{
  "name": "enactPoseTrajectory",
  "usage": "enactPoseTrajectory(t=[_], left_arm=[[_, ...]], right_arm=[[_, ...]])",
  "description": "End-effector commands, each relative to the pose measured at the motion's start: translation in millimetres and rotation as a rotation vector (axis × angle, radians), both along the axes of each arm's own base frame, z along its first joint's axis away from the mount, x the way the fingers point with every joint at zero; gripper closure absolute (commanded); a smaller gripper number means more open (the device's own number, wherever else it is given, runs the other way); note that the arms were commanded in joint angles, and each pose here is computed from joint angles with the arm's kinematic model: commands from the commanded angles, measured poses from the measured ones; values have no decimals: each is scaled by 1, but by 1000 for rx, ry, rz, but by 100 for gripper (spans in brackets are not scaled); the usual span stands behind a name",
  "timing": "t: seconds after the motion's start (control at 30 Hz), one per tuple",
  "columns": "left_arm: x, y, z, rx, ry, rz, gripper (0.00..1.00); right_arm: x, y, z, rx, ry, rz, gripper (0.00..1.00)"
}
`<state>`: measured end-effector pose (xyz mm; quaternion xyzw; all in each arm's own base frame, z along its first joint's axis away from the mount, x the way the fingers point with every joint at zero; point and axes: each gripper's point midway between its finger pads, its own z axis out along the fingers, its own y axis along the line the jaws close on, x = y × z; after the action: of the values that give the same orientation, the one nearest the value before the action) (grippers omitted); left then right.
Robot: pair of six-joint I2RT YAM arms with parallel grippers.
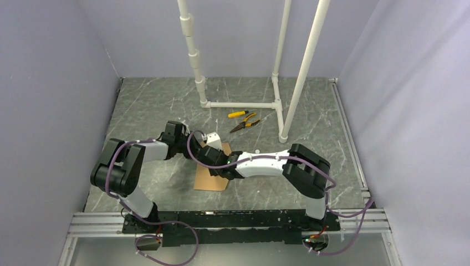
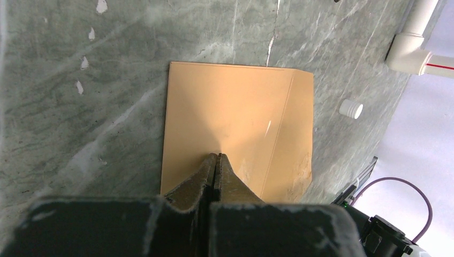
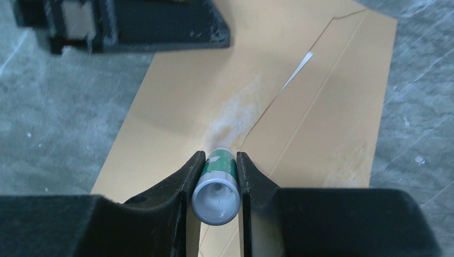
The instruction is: Place the letter into the envelope and seal it
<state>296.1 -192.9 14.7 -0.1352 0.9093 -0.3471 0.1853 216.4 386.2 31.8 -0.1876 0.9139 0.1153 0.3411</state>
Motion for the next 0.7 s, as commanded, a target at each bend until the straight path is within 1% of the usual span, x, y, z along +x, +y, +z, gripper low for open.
enactPoseTrajectory(t=[0.0, 0.17, 0.3, 0.47, 0.67], left_arm=[[-51, 39, -65, 232, 208, 13, 98], [-50, 39, -65, 231, 206, 10, 98], [-50, 38, -65, 229, 207, 6, 98], [-51, 38, -66, 228, 211, 6, 98], [-53, 38, -70, 227, 221, 11, 98]], right_arm=[[31, -23, -17, -72, -17, -82, 100], [56, -21, -13, -60, -72, -106, 100], [61, -11, -12, -42, -93, -74, 100], [42, -7, -9, -41, -73, -44, 100], [2, -13, -13, -48, 18, -27, 100]])
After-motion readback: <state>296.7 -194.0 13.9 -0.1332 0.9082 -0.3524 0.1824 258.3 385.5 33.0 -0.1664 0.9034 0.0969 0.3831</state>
